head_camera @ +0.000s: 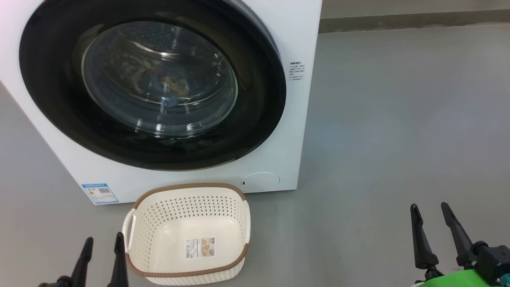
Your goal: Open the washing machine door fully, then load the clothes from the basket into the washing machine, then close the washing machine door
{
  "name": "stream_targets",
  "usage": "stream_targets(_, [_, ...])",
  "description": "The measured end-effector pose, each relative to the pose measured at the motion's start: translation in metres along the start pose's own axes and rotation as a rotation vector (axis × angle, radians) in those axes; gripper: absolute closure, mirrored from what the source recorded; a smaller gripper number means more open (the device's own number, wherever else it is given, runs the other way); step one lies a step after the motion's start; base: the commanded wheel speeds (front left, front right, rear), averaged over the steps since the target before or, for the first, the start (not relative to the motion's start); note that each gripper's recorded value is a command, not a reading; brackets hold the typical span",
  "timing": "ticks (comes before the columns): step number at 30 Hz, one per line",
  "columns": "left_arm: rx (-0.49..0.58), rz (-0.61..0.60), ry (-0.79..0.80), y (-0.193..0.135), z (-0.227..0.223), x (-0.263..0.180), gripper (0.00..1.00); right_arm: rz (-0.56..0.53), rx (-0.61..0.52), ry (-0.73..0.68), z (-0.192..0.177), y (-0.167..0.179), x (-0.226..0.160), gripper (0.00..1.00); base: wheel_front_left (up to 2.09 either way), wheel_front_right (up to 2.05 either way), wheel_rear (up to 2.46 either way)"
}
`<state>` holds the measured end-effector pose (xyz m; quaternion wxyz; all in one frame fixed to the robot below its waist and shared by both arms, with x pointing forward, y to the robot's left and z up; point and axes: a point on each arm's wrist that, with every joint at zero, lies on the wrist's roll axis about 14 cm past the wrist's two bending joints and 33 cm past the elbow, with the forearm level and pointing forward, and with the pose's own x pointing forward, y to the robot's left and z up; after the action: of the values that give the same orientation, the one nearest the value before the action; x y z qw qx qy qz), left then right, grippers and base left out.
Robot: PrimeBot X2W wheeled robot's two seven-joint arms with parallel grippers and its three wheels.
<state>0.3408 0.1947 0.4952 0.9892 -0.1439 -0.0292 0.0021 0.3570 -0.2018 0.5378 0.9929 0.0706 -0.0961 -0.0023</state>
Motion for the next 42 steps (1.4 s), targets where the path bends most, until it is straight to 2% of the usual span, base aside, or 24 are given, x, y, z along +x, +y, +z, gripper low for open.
stream_targets(14, [0.009,0.017,0.007,0.006,-0.002,-0.004,0.00,0.004,-0.020,0.049,-0.014,0.000,-0.003,0.00,0.00,0.00,0.00])
stream_targets(32, [0.028,0.054,-0.007,0.017,0.003,-0.010,0.00,0.063,-0.034,0.117,-0.036,0.018,0.000,0.00,0.00,0.00,0.00])
stream_targets(33, [0.027,0.057,-0.007,0.018,0.003,-0.010,1.00,0.064,-0.032,0.123,-0.038,0.019,0.000,1.00,0.00,0.00,0.00])
stream_targets(42, [-0.032,0.088,0.097,0.017,-0.031,-0.022,1.00,0.041,-0.002,0.225,-0.067,0.016,-0.012,1.00,0.00,0.00,0.00])
